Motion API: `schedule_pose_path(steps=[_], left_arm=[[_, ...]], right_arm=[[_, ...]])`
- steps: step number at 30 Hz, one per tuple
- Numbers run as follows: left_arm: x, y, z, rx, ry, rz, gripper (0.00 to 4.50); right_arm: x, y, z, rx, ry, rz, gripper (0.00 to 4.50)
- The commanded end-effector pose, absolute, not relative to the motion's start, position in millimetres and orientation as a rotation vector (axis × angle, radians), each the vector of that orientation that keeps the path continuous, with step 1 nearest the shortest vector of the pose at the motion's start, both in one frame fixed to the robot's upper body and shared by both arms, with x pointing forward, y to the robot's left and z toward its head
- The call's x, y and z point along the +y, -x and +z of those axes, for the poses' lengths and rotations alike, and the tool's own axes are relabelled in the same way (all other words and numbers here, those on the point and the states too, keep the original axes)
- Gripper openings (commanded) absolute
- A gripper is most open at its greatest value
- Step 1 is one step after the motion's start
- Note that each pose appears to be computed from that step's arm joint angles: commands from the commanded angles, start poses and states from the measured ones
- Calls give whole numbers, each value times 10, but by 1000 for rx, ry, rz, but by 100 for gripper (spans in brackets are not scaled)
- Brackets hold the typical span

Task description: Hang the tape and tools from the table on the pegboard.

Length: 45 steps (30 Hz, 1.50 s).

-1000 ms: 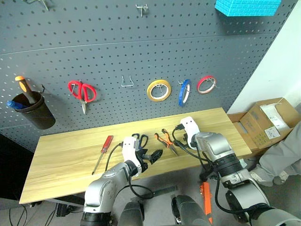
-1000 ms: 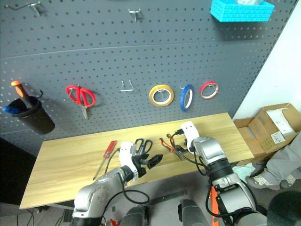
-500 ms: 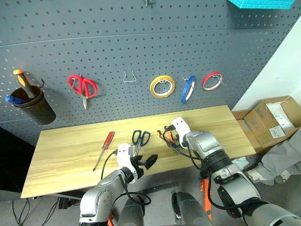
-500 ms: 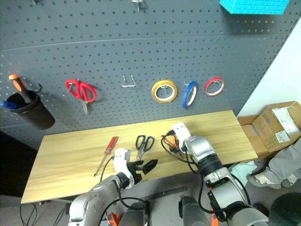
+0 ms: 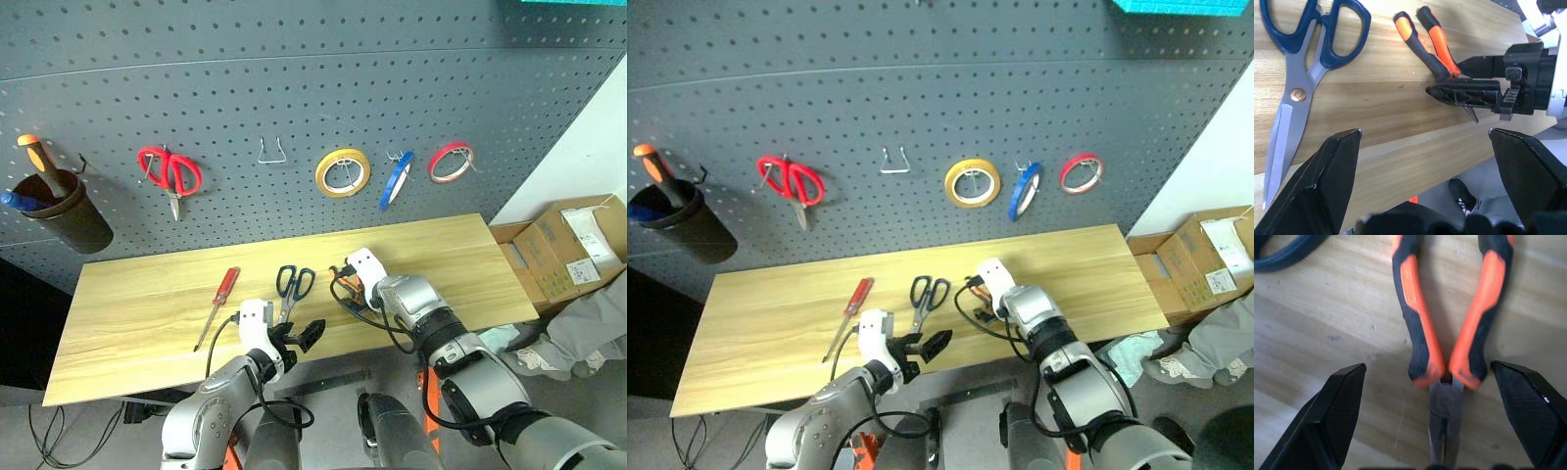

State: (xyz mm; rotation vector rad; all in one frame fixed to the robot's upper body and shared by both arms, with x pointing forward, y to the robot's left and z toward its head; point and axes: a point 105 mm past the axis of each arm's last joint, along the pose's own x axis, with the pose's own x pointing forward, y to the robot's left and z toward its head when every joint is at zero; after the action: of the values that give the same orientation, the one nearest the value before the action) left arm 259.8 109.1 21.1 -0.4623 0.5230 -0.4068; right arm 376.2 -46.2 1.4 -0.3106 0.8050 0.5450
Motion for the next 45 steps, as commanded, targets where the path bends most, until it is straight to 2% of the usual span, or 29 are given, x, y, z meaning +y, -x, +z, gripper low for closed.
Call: schedule_pose_path(steps=[1,6,7,10,15,16,20,22,27,31,34,37,45], left_arm=[[1018,-2599,353,476,476,-446,450],[991,-2582,385,470,496,-470,450],[991,-2587,386,470,495,-471,450],[994,-2606,386,468,495,-472,450],[988,-2635,398,463,496,-478,450],[987,-2641,398,462,495,-479,450],[973,-2670,400,460,491,-489,450],[951,-2687,443,448,488,-507,450],[976,-2735,657,363,546,-544,450],[1027,-2777,879,273,596,-579,450],[1055,-2832,1056,200,611,-610,450],[1112,-2943,1254,116,638,-613,450],[1505,-3318,1694,-107,705,-466,450]], right_arm=[[-465,-3832,45,776,340,531,446],[-519,-3865,12,778,356,512,446],[-536,-3879,16,773,353,505,429],[-557,-3893,23,769,341,500,356],[-565,-3879,25,772,327,504,184],[-564,-3876,25,772,325,506,176],[-561,-3868,30,758,328,519,176],[-512,-3851,133,722,260,558,176],[-357,-3611,731,491,34,709,176],[-339,-3364,1148,305,-33,758,176],[-321,-3274,1443,150,-30,788,176],[-247,-3299,1759,4,-67,799,176],[34,-3522,2517,-398,44,771,176]])
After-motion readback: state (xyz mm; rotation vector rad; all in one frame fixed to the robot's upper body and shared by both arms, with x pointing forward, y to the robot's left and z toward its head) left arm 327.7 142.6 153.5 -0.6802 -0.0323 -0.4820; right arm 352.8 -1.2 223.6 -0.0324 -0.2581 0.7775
